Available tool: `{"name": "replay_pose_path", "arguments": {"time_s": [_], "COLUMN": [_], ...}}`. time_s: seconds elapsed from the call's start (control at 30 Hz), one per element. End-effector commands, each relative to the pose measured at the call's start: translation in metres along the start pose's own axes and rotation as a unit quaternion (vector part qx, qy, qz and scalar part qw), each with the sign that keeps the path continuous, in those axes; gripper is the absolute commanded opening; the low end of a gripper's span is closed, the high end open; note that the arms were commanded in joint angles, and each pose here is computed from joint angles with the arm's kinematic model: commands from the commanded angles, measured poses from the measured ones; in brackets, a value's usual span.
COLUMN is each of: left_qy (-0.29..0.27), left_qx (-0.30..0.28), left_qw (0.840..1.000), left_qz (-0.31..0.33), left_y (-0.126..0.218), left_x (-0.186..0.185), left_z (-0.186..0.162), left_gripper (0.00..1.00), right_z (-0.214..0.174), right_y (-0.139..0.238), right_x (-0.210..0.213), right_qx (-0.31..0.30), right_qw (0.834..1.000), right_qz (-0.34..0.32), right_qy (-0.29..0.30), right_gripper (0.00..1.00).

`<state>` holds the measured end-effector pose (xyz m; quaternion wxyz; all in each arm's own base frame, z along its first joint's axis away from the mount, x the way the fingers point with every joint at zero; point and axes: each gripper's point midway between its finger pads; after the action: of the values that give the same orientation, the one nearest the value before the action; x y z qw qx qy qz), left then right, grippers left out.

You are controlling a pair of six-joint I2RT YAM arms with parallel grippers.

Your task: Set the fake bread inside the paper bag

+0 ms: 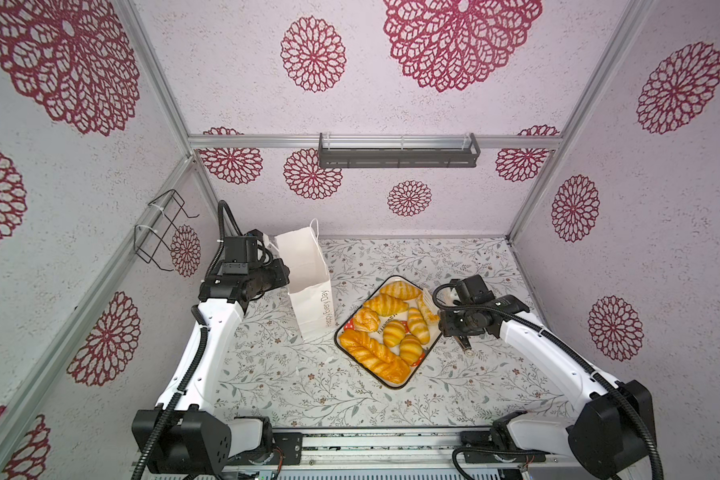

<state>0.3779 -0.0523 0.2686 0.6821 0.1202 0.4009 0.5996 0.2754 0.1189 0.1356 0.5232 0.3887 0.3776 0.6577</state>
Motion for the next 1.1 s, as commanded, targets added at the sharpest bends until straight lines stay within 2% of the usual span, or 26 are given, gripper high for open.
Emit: {"name": "replay_pose_path", "arguments": {"time_s": [0.0,0.13,0.33,0.47,0.53,1.07], "left_qy": [-0.019,-0.021,-0.017,-0.013,-0.012,-0.010], "left_qx": [-0.012,-0.006,-0.014,-0.022,-0.025,-0.051], "left_qw": [1.000,1.000,1.000,1.000,0.999,0.998], "left_qz": [-0.019,-0.002,0.015,0.017,0.020,0.043], "left_y": [0.001,-0.003,0.000,0.005,0.007,0.026], "left_x": [-0.013,-0.006,0.001,0.004,0.006,0.016], "left_z": [0.013,0.011,0.011,0.013,0.014,0.019], "left_gripper": [0.22,0.24,0.33,0.44,0.46,0.49], "right_z": [0.010,0.009,0.007,0.007,0.006,0.008], "right_y": [0.011,0.007,0.002,-0.003,-0.005,-0.028], "right_x": [0.006,0.007,0.009,0.005,0.002,0.000], "right_qx": [-0.031,-0.027,-0.017,-0.012,-0.014,0.007], "right_qw": [0.999,1.000,1.000,1.000,1.000,1.000], "right_qz": [0.012,0.015,0.018,0.006,-0.002,-0.013], "right_qy": [-0.005,-0.004,0.002,0.003,0.003,0.013], "right_gripper": [0.44,0.44,0.44,0.45,0.46,0.49]}}
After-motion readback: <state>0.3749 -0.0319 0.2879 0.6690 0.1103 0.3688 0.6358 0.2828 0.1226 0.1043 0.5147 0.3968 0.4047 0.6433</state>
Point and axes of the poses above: each gripper's point midway between its finger pads, its own y axis back along the fingers, its own x axis along the line the jaws close on, z = x × y, and after that the axes turned 1 degree about y, right-handed
